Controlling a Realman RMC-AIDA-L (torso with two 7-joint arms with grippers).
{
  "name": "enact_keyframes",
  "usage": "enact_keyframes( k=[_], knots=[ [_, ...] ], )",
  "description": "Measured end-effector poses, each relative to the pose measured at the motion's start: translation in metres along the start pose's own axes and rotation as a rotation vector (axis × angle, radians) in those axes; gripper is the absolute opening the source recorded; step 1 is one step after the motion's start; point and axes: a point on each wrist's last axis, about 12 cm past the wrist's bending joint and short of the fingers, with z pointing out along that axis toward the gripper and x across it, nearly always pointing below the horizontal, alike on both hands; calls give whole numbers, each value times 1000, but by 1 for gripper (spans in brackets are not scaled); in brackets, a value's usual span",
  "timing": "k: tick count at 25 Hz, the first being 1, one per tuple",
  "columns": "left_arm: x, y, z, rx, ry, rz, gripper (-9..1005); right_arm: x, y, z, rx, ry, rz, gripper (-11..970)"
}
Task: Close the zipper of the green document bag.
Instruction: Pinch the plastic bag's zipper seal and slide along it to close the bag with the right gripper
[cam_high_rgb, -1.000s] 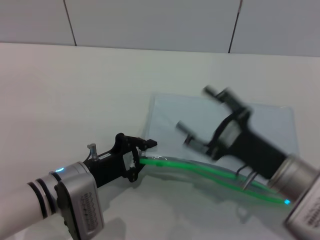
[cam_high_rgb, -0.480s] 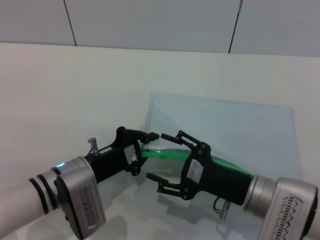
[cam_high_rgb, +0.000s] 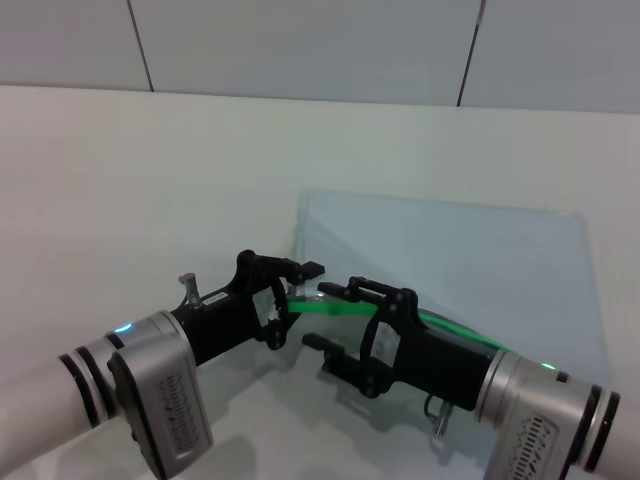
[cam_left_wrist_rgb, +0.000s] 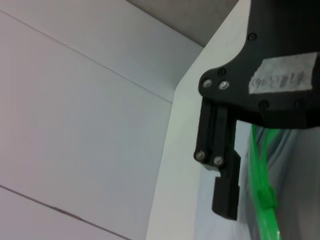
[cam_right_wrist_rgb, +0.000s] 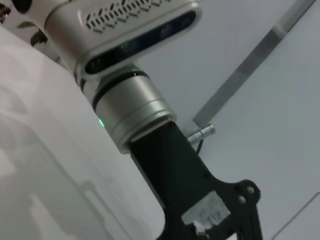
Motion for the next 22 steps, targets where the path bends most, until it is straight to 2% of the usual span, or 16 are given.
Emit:
enact_keyframes(
  k=[9,14,22],
  knots=[
    [-1,0,0,-2,-5,0,53,1,0,-2,23,8,-54,394],
    [-1,-1,0,1,-9,1,53,0,0,-1,23,5,-75,333],
    [-2,0,-1,-4,-20,3,53,0,2,-3,30,12,-167,260]
  ],
)
